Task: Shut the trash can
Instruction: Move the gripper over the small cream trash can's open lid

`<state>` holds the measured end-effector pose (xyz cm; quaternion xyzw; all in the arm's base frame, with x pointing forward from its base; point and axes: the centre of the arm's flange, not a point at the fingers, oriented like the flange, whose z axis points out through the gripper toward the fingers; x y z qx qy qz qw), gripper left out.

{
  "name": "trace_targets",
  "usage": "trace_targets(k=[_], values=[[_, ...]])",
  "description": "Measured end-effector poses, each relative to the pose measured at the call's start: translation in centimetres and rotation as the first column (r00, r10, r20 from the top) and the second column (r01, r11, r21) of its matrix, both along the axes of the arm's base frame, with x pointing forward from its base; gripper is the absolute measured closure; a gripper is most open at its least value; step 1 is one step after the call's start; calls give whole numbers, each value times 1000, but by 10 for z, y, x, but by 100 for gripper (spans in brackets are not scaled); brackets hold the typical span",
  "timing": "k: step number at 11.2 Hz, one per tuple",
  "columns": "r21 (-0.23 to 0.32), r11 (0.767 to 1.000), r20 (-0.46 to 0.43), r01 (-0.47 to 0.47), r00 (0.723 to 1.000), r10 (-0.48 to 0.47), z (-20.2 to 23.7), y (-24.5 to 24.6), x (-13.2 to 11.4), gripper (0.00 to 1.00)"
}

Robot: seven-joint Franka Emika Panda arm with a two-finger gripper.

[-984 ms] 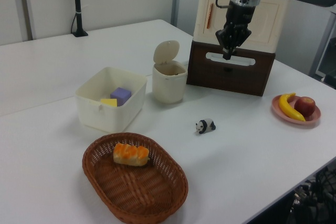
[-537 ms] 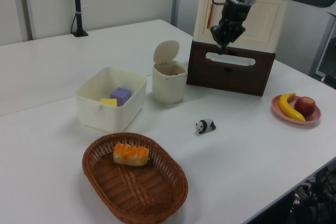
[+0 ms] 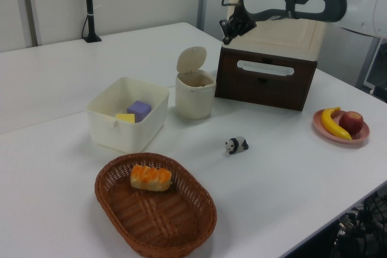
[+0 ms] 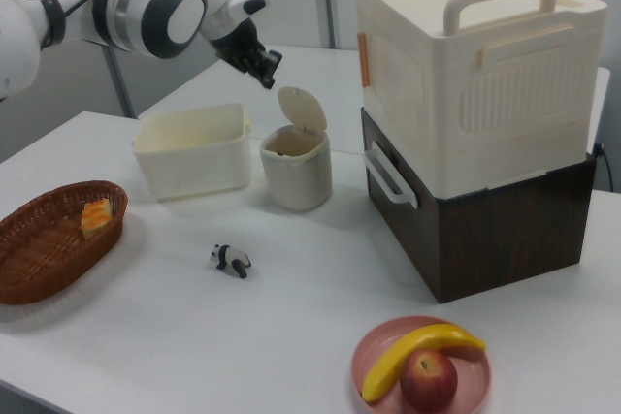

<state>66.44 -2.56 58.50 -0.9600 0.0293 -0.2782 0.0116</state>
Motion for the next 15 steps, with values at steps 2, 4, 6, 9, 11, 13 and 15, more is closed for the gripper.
trace_targets(k=[2,4,6,9,11,13,15], values=[[-18,1000,76,-12,997,13,3,-2,20,99],[-27,1000,122,-14,992,17,-9,-3,40,99],[-35,999,195,-3,981,10,-28,-7,61,99],[-44,999,291,7,957,6,-48,-10,80,99],[-45,999,302,7,953,7,-49,-10,86,99],[-45,999,310,6,951,8,-48,-9,90,99],[-45,999,304,4,953,10,-54,-8,93,99]])
